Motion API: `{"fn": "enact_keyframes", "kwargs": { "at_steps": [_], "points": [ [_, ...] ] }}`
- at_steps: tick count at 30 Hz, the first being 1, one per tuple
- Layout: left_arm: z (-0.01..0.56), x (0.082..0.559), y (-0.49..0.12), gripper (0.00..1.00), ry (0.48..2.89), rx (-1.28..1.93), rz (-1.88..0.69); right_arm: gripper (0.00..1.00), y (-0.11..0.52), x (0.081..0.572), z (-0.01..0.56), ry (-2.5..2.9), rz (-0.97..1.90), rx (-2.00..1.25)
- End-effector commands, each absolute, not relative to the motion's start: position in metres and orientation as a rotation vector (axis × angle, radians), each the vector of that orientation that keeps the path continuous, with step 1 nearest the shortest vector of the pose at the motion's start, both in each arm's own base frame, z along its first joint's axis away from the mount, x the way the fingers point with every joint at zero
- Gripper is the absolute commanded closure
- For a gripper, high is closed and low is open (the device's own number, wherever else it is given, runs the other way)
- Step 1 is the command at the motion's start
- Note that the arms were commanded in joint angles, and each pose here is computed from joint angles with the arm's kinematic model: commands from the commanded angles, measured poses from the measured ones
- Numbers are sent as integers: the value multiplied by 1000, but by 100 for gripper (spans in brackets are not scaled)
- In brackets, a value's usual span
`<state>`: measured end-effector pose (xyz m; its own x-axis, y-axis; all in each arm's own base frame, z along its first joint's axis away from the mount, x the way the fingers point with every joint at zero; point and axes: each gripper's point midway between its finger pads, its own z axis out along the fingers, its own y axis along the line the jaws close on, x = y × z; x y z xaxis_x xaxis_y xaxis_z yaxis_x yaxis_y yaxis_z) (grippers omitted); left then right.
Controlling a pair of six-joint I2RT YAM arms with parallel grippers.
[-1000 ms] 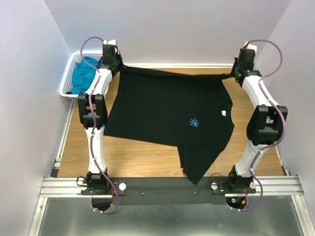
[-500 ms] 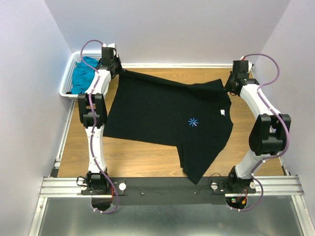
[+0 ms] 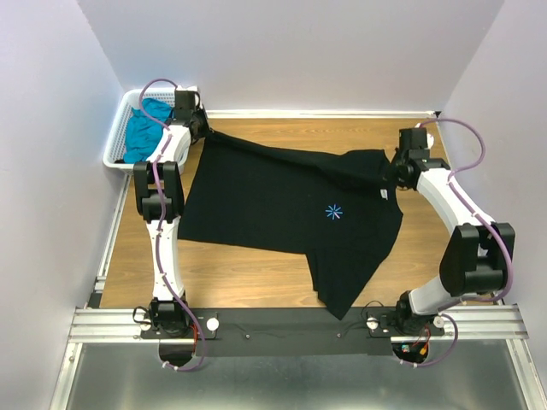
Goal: Fold and stack the t-shirts
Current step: Fold the tshirt
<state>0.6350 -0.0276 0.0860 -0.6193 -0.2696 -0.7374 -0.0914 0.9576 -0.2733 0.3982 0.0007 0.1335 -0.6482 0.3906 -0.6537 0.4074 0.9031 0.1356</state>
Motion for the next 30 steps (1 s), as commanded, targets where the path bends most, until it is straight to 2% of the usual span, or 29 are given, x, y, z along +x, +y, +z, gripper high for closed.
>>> {"fn": "enact_keyframes", "kwargs": {
  "at_steps": [1, 14, 17, 19, 20, 21, 24, 30],
  "points": [
    [109, 629, -8, 100, 2208, -276, -195, 99, 9, 367, 118, 2404, 13, 624],
    [100, 603, 2, 100, 2257, -327, -136, 99, 26, 315, 62, 2578, 92, 687],
    [95, 600, 2, 100, 2264, -328, -135, 79, 28, 319, 59, 2595, 100, 666],
    [91, 597, 2, 100, 2283, -336, -135, 69, 27, 327, 61, 2587, 98, 652],
    [88, 595, 2, 100, 2290, -341, -136, 60, 24, 339, 72, 2556, 99, 639],
    [87, 594, 2, 100, 2295, -341, -135, 56, 21, 345, 76, 2542, 99, 636],
    [89, 593, 2, 100, 2285, -338, -136, 47, 13, 374, 94, 2473, 159, 632],
    [84, 596, 6, 100, 2287, -354, -113, 46, 9, 446, 108, 2233, 539, 680]
  ]
}}
